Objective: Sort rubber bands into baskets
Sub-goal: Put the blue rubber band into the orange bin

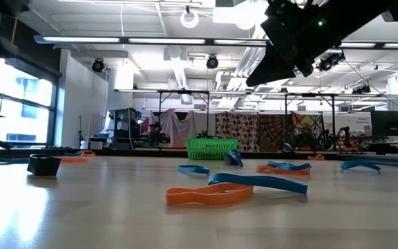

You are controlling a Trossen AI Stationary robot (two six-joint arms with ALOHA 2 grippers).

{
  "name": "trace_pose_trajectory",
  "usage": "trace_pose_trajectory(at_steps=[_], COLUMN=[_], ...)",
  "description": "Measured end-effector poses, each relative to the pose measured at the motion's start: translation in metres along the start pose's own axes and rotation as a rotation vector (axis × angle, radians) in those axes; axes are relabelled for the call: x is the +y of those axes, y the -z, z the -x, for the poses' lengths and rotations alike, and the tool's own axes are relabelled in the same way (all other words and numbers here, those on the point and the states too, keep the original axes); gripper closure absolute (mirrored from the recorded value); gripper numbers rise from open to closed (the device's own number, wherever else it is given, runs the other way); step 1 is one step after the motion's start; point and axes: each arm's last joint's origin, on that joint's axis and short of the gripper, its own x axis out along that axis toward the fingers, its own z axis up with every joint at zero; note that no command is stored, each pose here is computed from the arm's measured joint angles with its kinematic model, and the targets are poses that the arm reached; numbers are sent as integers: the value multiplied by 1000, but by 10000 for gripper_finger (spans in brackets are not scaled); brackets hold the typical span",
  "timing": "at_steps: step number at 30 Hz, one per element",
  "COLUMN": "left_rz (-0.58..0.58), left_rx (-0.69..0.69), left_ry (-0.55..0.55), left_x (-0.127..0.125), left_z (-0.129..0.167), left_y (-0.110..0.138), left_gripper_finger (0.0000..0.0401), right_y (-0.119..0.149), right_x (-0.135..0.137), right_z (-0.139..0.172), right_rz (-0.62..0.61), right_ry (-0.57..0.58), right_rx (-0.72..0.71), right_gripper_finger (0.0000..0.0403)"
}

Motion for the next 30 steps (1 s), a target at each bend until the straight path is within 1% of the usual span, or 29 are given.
trace_pose_trajectory(at_steps=[2, 6, 8, 11, 14, 18, 20, 23, 26, 30], left_rz=[27, 87, 140, 241, 327, 425, 466, 508, 530, 570], left_rx=[-13, -61, -70, -47, -9, 30, 50, 84, 125, 161], left_ry=[-24, -32, -38, -55, -69, -80, -87, -94, -117, -185], left_x=[13, 41, 58, 86, 111, 138, 149, 160, 169, 178], left_z=[5, 15, 16, 11, 3, -5, -9, -14, -21, -31], left_y=[-6, -20, -24, -25, -23, -21, -19, -16, -12, -7], left_gripper_finger=[318, 356, 373, 395, 398, 395, 389, 365, 329, 278], right_y=[0, 0, 0, 0, 0, 0, 0, 1, 1, 1], right_x=[0, 0, 0, 0, 0, 0, 0, 0, 0, 0], right_z=[0, 0, 0, 0, 0, 0, 0, 0, 0, 0], right_rz=[0, 0, 0, 0, 2, 3, 3, 5, 5, 5], right_ry=[-1, 0, -1, 0, 0, 0, 0, 1, 1, 1], right_rx=[0, 0, 0, 0, 2, 3, 3, 5, 4, 4], right_gripper_finger=[403, 403, 403, 403, 403, 403, 403, 403, 403, 403])
